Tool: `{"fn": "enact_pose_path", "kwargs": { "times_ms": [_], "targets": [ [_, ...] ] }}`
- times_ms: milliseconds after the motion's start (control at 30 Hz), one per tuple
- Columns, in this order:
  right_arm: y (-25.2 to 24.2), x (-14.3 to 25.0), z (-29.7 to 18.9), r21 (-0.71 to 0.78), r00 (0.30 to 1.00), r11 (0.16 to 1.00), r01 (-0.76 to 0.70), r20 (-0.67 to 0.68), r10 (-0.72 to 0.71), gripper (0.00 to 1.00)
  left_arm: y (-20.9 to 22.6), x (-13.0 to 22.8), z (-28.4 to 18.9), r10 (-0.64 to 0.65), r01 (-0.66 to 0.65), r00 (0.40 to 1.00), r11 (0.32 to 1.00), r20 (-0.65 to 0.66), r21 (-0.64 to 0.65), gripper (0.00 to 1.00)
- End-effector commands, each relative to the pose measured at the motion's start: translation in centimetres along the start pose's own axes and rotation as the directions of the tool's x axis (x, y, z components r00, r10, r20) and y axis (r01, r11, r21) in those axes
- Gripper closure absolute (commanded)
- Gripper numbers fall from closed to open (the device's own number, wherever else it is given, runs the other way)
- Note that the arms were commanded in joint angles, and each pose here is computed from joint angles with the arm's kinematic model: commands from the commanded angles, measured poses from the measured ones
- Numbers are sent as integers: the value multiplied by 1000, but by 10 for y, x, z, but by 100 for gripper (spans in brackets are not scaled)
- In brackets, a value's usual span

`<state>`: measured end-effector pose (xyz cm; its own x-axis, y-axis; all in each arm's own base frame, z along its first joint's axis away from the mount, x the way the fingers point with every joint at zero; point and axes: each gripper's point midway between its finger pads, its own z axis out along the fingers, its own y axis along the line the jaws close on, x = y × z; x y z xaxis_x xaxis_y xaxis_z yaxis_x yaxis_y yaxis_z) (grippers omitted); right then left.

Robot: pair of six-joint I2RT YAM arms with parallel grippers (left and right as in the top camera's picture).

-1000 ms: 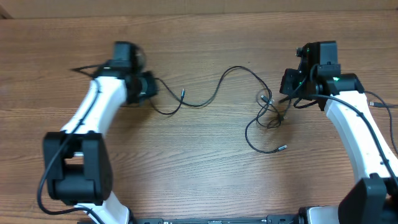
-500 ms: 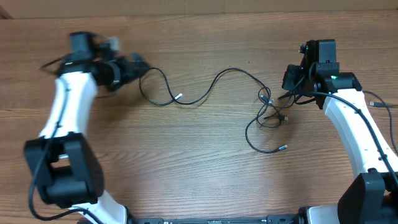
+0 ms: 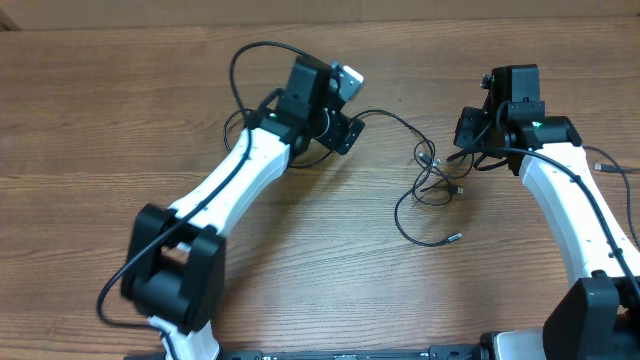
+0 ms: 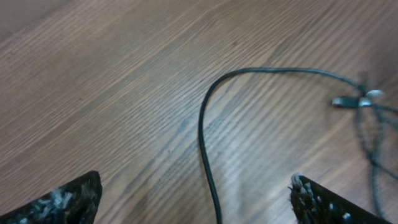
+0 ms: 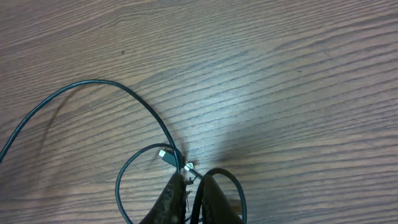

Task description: Untangle cables

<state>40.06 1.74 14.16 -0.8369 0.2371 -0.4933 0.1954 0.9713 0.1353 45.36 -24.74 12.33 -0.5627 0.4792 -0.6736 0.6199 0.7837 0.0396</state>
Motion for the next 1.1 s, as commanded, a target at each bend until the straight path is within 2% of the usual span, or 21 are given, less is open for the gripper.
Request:
{"fn": "enact_pose_path", "kwargs": {
  "times_ms": [0, 133, 233, 300, 333, 400, 433, 467, 533, 567, 600, 667, 800, 867, 933, 1000, 1067],
  "targets": [
    [-2, -2, -1, 8, 1000, 1000, -9, 8, 9, 91, 13, 32, 34, -20, 15, 995, 999, -93, -51, 6],
    [-3, 0, -1, 11, 1000, 1000, -9, 1, 9, 91, -8, 47, 52, -27, 35, 992, 997, -125, 64, 15],
    [-3, 0, -1, 10, 1000, 1000, -9, 3, 9, 91, -20, 49, 54, -32, 47, 991, 991, -128, 122, 33],
    [-2, -1, -1, 10, 1000, 1000, -9, 5, 9, 91, -23, 49, 54, -50, 67, 990, 990, -132, 125, 42],
    [-2, -1, -1, 10, 1000, 1000, -9, 5, 9, 91, -23, 49, 54, -62, 79, 989, 989, -133, 127, 50],
    [-3, -1, -1, 10, 1000, 1000, -9, 4, 9, 91, -24, 49, 54, -83, 101, 987, 987, -139, 127, 87],
    [-3, -1, -1, 10, 1000, 1000, -9, 4, 9, 91, -22, 50, 54, -94, 112, 985, 986, -142, 122, 95],
    [-2, -1, -1, 9, 1000, 1000, -9, 4, 9, 89, -19, 50, 53, -112, 129, 983, 985, -143, 116, 96],
    [0, 0, -1, -5, 1000, 1000, -9, 0, 9, 75, -14, 51, 50, -145, 161, 978, 981, -148, 106, 96],
    [3, 1, -1, -21, 1000, 1000, -8, -6, 8, 61, -12, 51, 49, -150, 167, 977, 980, -151, 104, 96],
    [7, 3, -1, -45, 1000, 999, -8, -18, 7, 35, -9, 51, 47, -155, 171, 976, 980, -152, 102, 96],
    [23, 14, 0, -142, 998, 990, -10, -62, 2, 1, -4, 50, 43, -165, 180, 975, 979, -149, 97, 96],
    [70, 47, -5, -423, 982, 904, -55, -186, -28, 0, 1, 47, 36, -173, 187, 975, 978, -142, 93, 96],
    [79, 55, -1, -468, 982, 882, -49, -186, -43, 0, 1, 46, 36, -173, 187, 975, 978, -140, 93, 96],
    [80, 61, 10, -450, 984, 891, -53, -175, -30, 1, 1, 46, 36, -172, 186, 975, 978, -141, 93, 96],
    [74, 67, 25, -371, 982, 921, -118, -183, 52, 2, 0, 46, 36, -175, 189, 974, 977, -141, 94, 96],
    [75, 74, 36, -318, 983, 942, -110, -173, 56, 2, -1, 46, 36, -193, 207, 971, 974, -143, 92, 96]
  ]
}}
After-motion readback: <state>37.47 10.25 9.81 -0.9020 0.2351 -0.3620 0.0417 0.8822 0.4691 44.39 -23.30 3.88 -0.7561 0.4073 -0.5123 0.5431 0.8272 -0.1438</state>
